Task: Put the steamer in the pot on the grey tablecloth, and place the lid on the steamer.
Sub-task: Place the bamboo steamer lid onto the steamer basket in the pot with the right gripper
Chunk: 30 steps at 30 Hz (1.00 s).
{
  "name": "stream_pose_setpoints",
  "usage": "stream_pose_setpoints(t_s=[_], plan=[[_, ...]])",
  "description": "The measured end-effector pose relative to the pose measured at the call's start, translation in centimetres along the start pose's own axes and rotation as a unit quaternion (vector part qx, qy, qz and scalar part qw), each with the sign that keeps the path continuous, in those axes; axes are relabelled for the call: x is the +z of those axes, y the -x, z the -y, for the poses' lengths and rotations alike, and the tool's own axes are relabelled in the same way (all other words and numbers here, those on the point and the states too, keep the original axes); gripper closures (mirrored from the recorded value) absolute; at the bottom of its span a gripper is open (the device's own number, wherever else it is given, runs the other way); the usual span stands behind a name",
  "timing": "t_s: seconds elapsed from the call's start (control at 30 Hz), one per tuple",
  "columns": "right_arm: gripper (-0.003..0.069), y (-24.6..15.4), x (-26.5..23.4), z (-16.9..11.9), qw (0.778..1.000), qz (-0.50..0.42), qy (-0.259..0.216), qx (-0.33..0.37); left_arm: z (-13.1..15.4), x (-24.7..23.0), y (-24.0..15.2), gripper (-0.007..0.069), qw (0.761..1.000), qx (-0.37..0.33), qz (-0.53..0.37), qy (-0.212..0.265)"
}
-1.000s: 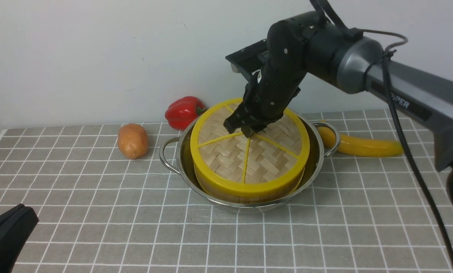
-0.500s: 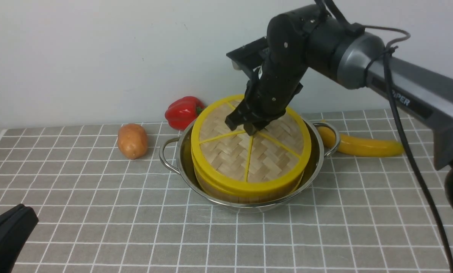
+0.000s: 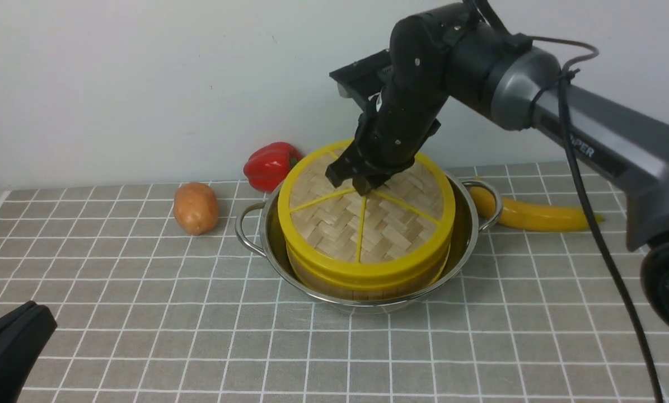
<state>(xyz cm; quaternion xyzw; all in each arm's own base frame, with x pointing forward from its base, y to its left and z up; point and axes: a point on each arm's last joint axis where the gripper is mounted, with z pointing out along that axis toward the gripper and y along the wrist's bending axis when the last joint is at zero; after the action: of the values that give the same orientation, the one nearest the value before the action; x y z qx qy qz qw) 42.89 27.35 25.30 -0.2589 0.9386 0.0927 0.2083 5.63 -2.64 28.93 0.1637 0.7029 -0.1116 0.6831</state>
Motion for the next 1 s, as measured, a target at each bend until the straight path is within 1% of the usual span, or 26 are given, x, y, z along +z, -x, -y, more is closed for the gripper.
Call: stream_pose_setpoints(t_s=[1.0], plan=[[0.0512, -0.2, 1.1, 0.1, 1.000, -0.009, -0.002, 0.007, 0.0, 0.0, 0.0, 0.0634, 1.000, 0.000, 0.000, 0.000]])
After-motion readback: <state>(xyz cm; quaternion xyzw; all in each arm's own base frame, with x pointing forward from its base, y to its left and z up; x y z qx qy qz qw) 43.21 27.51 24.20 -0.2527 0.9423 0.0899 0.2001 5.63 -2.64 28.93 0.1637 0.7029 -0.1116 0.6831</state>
